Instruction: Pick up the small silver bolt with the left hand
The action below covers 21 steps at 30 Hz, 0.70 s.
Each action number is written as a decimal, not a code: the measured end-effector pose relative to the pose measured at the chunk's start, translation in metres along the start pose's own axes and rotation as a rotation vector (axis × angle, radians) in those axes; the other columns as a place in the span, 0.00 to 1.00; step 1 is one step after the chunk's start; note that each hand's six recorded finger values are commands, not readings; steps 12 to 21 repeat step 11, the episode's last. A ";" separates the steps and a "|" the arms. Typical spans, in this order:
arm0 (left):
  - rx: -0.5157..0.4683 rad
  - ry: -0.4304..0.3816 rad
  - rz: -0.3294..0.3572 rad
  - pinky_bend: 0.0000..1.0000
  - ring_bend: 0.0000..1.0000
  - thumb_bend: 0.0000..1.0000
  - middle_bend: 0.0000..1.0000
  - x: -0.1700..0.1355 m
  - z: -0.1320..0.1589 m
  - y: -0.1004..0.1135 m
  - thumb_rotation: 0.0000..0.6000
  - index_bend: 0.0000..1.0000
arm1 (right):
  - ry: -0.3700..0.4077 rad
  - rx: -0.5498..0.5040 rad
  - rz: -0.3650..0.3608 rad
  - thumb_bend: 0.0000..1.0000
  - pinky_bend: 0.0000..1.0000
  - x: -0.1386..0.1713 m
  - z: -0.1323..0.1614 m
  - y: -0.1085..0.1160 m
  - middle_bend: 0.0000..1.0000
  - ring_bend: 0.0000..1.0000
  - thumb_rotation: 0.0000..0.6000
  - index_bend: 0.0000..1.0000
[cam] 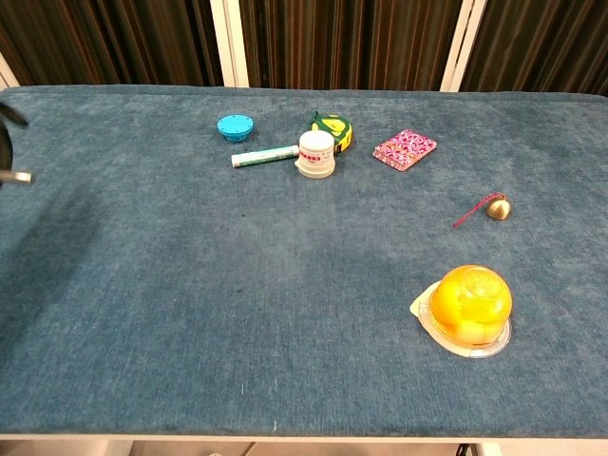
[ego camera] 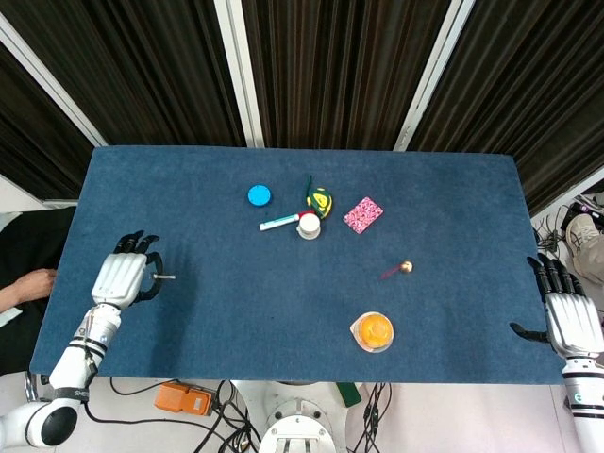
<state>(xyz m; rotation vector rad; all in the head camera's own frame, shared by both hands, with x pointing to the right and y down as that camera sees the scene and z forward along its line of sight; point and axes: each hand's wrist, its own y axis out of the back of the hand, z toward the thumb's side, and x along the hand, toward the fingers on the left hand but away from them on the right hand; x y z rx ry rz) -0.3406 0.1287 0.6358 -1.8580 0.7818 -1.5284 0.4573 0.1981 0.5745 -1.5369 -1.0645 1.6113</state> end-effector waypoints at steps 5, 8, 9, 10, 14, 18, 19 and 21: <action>0.041 -0.063 0.038 0.07 0.00 0.49 0.14 0.004 0.030 0.051 1.00 0.64 | -0.001 0.001 -0.002 0.16 0.17 0.001 -0.001 0.001 0.07 0.07 1.00 0.06; 0.085 -0.089 0.054 0.07 0.00 0.49 0.14 0.007 0.045 0.070 1.00 0.64 | -0.003 -0.001 -0.005 0.16 0.17 0.001 -0.001 0.001 0.07 0.07 1.00 0.06; 0.096 -0.094 0.057 0.07 0.00 0.49 0.14 0.008 0.049 0.074 1.00 0.64 | -0.004 -0.002 -0.006 0.16 0.17 0.001 -0.001 0.002 0.07 0.07 1.00 0.06; 0.107 -0.097 0.058 0.07 0.00 0.49 0.14 0.009 0.052 0.077 1.00 0.64 | -0.005 -0.003 -0.006 0.16 0.17 0.000 -0.002 0.002 0.07 0.07 1.00 0.06; 0.119 -0.099 0.059 0.07 0.00 0.49 0.14 0.011 0.056 0.081 1.00 0.64 | -0.007 -0.004 -0.006 0.16 0.17 0.000 -0.002 0.002 0.07 0.07 1.00 0.06; 0.119 -0.099 0.059 0.07 0.00 0.49 0.14 0.011 0.056 0.081 1.00 0.64 | -0.007 -0.004 -0.006 0.16 0.17 0.000 -0.002 0.002 0.07 0.07 1.00 0.06; 0.119 -0.099 0.059 0.07 0.00 0.49 0.14 0.011 0.056 0.081 1.00 0.64 | -0.007 -0.004 -0.006 0.16 0.17 0.000 -0.002 0.002 0.07 0.07 1.00 0.06; 0.119 -0.099 0.059 0.07 0.00 0.49 0.14 0.011 0.056 0.081 1.00 0.64 | -0.007 -0.004 -0.006 0.16 0.17 0.000 -0.002 0.002 0.07 0.07 1.00 0.06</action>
